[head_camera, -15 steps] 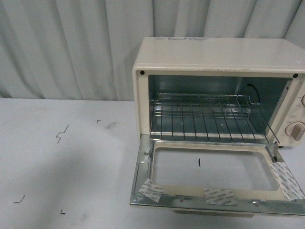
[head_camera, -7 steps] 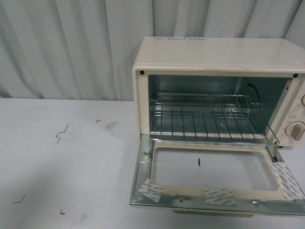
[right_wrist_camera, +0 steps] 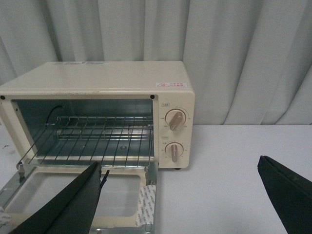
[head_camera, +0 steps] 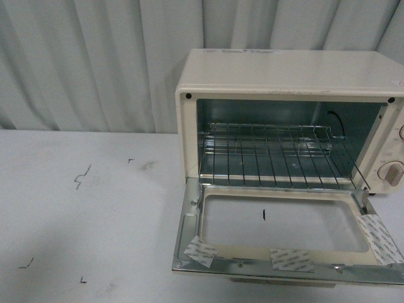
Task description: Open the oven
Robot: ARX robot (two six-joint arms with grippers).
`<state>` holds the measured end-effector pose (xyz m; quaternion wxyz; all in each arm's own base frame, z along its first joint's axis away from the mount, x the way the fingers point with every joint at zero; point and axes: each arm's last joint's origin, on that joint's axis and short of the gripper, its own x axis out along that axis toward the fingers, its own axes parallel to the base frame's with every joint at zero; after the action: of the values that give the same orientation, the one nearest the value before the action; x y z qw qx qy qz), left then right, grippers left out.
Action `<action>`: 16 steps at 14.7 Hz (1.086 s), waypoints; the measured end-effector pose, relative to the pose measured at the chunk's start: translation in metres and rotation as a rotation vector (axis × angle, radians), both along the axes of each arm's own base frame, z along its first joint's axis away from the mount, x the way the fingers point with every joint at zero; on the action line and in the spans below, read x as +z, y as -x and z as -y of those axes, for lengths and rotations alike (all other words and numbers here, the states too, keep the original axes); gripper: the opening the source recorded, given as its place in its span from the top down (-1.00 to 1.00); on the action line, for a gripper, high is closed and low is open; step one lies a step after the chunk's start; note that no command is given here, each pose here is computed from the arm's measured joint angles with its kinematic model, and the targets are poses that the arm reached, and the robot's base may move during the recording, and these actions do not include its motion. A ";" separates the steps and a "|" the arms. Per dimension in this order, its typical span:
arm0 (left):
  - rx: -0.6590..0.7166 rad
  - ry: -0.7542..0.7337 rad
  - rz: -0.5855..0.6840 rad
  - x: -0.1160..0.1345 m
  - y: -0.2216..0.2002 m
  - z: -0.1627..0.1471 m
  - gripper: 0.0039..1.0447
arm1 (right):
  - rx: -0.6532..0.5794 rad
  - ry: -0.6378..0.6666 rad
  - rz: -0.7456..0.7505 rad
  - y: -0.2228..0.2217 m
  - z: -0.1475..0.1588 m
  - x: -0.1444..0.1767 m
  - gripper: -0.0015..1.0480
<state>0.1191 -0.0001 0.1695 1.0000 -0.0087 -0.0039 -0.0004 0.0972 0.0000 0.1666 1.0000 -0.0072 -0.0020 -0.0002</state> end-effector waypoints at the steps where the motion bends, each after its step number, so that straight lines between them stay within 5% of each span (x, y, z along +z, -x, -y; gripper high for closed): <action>1: 0.000 0.000 0.000 0.000 0.002 0.000 0.97 | 0.000 0.000 0.000 0.000 0.000 0.000 -0.87; 14: 0.001 0.000 -0.008 -0.003 0.022 0.000 0.97 | 0.000 0.000 0.000 0.000 0.000 0.000 -0.87; 16: 0.001 0.000 -0.008 -0.003 0.022 0.000 0.58 | 0.000 0.000 0.000 0.000 0.000 0.000 -0.87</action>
<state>0.0975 0.0000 0.1661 1.0000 -0.0087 0.0001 0.0000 0.0972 0.0000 0.1666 1.0000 -0.0072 -0.0020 -0.0002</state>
